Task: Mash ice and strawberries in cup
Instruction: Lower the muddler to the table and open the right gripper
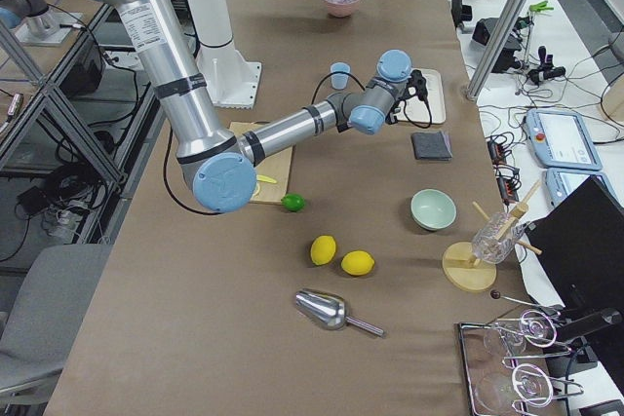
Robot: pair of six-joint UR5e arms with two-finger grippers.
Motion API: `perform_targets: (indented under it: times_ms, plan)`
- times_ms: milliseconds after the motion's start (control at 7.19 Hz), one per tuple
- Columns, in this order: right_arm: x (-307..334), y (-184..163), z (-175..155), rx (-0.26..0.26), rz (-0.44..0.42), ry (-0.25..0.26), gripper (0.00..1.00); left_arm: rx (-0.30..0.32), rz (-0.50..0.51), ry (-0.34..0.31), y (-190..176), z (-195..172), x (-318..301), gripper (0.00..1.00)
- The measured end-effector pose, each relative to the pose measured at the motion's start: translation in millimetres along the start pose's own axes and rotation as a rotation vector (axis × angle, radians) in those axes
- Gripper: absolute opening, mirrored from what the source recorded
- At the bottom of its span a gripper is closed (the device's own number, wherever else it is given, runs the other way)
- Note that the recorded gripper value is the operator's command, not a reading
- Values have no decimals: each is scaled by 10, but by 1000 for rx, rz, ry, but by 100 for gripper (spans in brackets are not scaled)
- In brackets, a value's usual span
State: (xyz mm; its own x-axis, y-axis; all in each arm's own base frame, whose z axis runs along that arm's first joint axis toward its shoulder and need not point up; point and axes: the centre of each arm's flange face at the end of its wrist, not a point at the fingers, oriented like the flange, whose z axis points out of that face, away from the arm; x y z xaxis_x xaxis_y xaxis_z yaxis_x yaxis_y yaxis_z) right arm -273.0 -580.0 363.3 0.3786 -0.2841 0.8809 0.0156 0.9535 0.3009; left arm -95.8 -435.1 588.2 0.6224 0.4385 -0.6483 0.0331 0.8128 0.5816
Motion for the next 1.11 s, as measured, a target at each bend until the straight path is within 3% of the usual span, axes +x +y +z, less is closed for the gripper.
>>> perform_targets:
  times_ms: [556,835,1113]
  plan:
    - [706,30,218,-55,93,91,0,33,47,-14,-374,-58,48,97]
    - [1404,47,173,-88,69,130,0,45,67,-16,-521,-75,73,97]
    - [1709,125,177,-106,85,149,0,53,79,-19,-622,-89,93,97]
